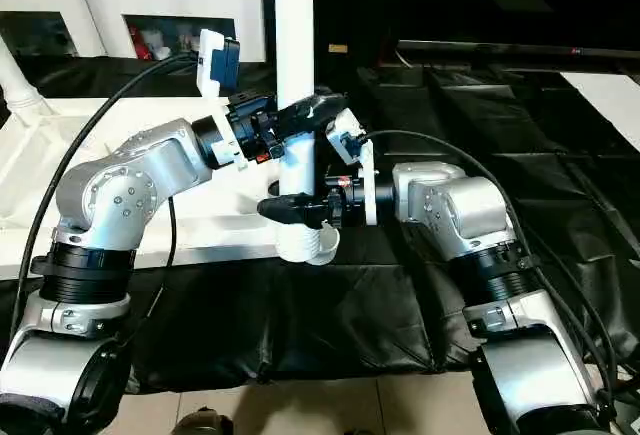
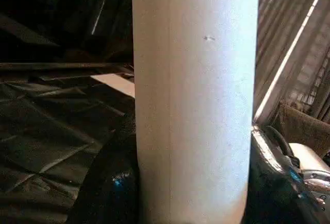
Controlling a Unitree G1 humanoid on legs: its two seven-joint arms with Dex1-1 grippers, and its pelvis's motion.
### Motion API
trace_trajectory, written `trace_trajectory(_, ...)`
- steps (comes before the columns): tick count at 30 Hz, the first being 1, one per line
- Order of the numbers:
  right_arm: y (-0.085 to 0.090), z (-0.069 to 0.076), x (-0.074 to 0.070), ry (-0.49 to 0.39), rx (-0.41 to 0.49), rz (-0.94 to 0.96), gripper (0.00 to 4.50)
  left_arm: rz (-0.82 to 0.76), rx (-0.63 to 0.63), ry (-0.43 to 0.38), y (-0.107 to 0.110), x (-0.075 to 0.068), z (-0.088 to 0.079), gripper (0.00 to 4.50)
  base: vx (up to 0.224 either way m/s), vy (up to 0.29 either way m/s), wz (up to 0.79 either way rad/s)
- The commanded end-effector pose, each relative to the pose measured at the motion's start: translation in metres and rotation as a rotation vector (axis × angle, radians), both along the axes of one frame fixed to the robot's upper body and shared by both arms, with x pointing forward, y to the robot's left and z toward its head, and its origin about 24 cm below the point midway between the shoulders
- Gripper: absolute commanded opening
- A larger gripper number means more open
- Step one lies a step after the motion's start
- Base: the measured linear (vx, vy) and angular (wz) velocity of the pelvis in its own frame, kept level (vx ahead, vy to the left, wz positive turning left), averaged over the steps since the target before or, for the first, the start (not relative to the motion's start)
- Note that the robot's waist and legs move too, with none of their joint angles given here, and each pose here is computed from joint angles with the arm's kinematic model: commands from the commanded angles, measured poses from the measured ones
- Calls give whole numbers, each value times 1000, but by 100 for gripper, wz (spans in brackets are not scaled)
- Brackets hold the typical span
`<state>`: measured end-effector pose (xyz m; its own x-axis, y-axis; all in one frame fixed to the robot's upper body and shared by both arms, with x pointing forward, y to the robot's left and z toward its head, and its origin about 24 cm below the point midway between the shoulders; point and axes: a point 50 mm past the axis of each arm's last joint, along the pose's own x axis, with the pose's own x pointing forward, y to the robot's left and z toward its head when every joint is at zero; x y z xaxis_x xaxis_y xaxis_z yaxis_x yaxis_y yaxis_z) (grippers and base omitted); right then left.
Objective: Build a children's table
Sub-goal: Pick table leg
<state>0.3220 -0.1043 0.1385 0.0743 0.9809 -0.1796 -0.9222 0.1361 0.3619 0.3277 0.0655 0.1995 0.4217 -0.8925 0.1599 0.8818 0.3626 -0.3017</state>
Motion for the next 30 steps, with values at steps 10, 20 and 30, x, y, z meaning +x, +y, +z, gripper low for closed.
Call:
trace_trajectory(10, 1, -8, 3, 4, 16, -74, 189, 42, -67, -66, -1, 4, 16, 275, 0, 0, 0)
trace_trajectory(20, 6, -15, 14, -78, 176, -355, 189, 192, -340, -100, 21, 21, 31, 302, 0, 0, 0)
trace_trajectory(30, -25, -44, 21, -214, -93, -666, 189, -170, 510, -266, 51, 4, -69, 302, 0, 0, 0)
